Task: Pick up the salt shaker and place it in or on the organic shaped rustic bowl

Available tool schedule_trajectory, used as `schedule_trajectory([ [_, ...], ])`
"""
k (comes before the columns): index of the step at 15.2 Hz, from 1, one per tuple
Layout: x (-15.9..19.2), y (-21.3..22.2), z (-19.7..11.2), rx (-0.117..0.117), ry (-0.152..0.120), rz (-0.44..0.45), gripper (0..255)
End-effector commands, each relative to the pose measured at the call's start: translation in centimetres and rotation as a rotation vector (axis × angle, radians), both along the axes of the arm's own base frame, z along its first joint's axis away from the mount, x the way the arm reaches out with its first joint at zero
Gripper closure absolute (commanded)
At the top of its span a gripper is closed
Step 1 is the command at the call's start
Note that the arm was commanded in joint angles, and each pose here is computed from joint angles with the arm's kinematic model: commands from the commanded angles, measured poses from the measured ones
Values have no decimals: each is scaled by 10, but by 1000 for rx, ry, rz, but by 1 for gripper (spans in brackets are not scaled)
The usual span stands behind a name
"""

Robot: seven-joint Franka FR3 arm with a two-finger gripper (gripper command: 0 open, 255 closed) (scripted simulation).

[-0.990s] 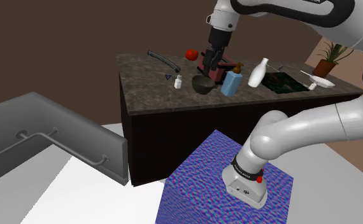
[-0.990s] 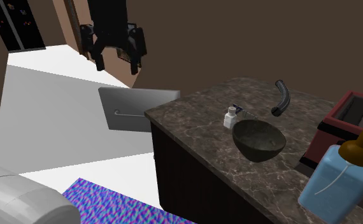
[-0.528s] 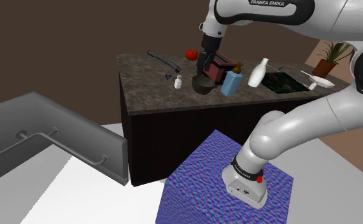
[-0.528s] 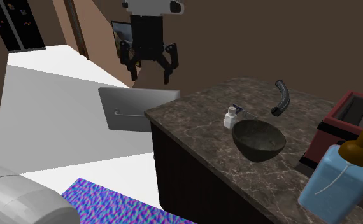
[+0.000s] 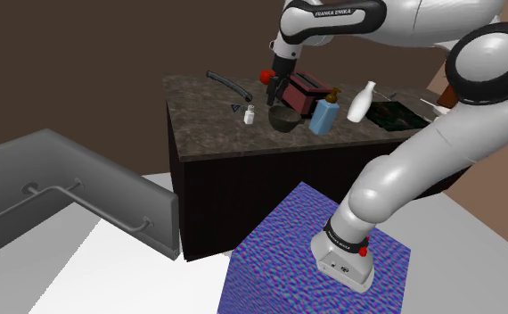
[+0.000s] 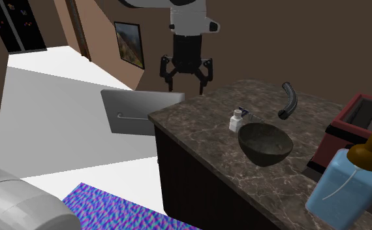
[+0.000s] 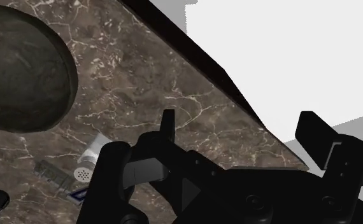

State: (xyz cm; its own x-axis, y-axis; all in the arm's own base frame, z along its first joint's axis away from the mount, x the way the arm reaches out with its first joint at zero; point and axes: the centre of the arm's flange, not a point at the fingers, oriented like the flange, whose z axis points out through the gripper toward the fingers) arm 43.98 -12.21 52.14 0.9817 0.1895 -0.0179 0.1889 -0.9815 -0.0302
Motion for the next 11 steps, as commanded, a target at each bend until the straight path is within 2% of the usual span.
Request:
schedule_trajectory([
  [1,18,-15,-12,-1,-3,9,0],
  [11,109,-93,-66,-2,-14,48,0],
])
